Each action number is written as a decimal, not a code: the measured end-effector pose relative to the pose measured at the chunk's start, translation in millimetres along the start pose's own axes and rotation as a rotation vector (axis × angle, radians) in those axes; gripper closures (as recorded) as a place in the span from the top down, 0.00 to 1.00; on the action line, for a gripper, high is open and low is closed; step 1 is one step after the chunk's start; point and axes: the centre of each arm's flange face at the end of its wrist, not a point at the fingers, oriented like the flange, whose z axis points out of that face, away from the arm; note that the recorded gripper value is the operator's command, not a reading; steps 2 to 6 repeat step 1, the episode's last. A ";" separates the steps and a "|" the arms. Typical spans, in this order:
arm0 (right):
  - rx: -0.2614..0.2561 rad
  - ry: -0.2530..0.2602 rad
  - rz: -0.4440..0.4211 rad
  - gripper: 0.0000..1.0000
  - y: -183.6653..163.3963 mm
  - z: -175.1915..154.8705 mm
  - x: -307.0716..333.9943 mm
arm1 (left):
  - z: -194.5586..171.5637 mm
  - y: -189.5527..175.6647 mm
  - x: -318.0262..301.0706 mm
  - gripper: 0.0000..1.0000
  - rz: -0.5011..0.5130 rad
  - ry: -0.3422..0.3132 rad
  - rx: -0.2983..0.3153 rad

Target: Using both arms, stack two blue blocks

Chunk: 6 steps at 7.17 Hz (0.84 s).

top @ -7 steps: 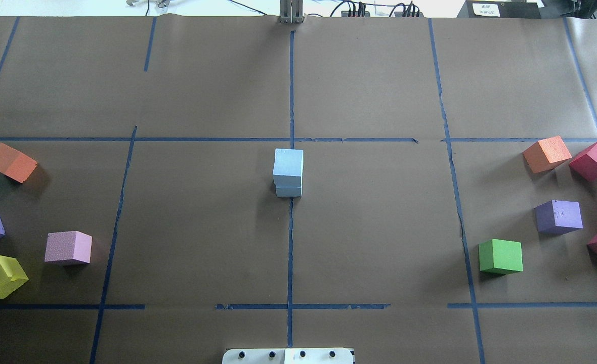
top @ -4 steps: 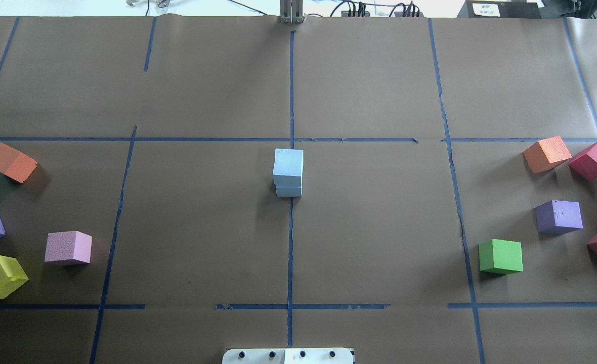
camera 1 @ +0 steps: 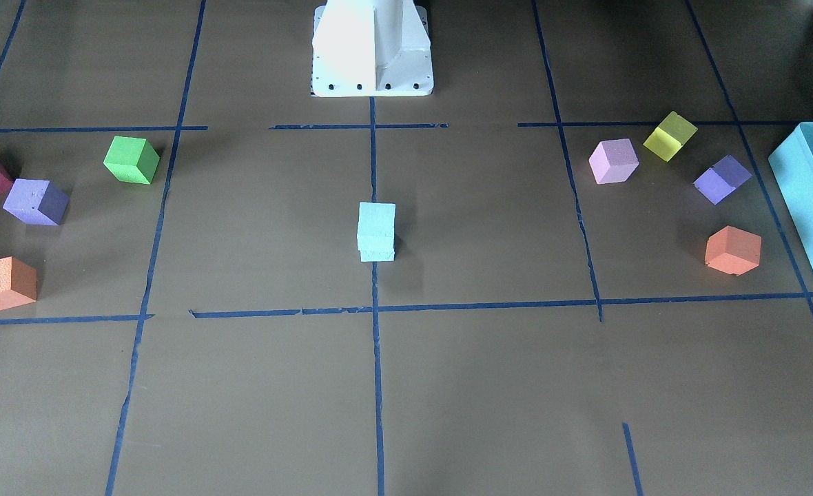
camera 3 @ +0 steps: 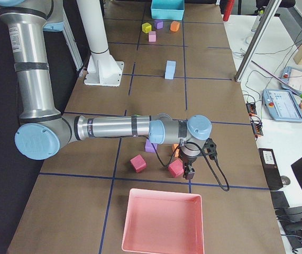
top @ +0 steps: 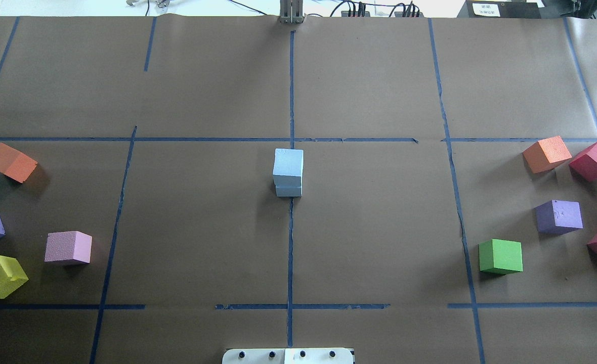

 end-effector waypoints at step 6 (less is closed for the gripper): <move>-0.002 -0.001 0.005 1.00 -0.1 0.8 0.7 | -4.0 -4.1 3.2 1.00 0.009 -0.003 0.007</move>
